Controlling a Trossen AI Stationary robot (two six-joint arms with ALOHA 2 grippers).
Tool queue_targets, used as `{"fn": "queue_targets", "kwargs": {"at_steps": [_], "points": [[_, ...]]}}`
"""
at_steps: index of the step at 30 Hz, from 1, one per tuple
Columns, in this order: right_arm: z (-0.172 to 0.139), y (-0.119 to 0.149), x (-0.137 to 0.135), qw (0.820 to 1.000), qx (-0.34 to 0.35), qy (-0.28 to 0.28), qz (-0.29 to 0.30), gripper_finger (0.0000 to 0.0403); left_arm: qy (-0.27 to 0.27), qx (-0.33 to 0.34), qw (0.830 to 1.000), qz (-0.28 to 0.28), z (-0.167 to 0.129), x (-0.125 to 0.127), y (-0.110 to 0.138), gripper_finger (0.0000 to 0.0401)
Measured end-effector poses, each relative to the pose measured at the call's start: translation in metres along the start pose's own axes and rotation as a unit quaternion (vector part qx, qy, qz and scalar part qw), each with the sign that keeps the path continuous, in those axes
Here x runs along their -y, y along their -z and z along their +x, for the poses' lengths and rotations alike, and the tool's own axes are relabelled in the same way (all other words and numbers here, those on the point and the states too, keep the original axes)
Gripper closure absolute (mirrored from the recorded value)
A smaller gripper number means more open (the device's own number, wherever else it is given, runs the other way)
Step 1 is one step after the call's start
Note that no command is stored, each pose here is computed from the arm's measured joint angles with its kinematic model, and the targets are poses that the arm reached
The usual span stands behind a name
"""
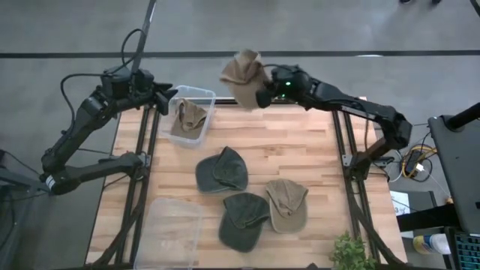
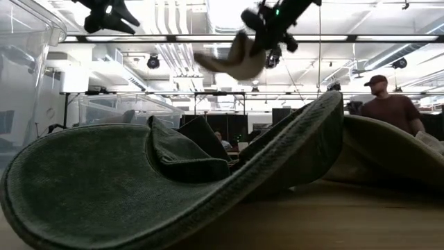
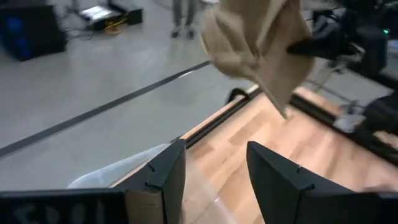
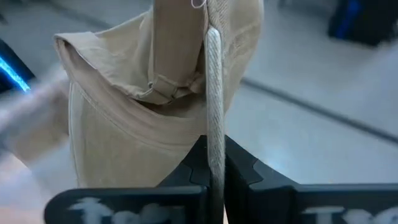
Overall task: Pick and place caps into container
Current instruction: Put the top brown cap into the top transparent container
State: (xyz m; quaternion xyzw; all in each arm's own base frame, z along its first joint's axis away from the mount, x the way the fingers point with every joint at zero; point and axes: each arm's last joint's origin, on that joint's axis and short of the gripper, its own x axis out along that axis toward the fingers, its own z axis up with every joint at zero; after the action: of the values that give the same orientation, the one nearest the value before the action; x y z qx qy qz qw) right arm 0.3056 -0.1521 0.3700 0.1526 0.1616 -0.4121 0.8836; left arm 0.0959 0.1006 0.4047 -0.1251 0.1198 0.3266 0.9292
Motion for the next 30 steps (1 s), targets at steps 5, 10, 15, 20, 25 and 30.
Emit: {"fn": "queue_targets", "kwargs": {"at_steps": [5, 10, 15, 20, 25, 30], "points": [[-0.017, -0.017, -0.010, 0.996, 0.083, -0.041, -0.002, 0.0394, 0.079, 0.040, 0.996, 0.011, 0.001, 0.005, -0.009, 0.0238], [-0.023, -0.029, -0.022, 0.985, 0.155, -0.071, -0.006, 0.0392, 0.110, 0.095, 0.989, 0.026, 0.003, 0.008, -0.021, 0.0238], [-0.022, -0.034, -0.029, 0.976, 0.199, -0.088, 0.003, 0.0392, 0.115, 0.104, 0.988, 0.016, 0.012, 0.007, -0.025, 0.0238], [-0.016, -0.038, -0.033, 0.969, 0.228, -0.095, 0.021, 0.0391, 0.119, 0.099, 0.988, 0.008, 0.032, 0.006, -0.028, 0.0238], [-0.004, -0.033, -0.037, 0.970, 0.222, -0.097, 0.026, 0.0391, 0.134, 0.108, 0.985, 0.011, 0.048, 0.009, -0.031, 0.0238], [0.005, -0.030, -0.041, 0.967, 0.233, -0.098, 0.032, 0.0390, 0.147, 0.122, 0.982, 0.015, 0.058, 0.015, -0.034, 0.0238]]}}
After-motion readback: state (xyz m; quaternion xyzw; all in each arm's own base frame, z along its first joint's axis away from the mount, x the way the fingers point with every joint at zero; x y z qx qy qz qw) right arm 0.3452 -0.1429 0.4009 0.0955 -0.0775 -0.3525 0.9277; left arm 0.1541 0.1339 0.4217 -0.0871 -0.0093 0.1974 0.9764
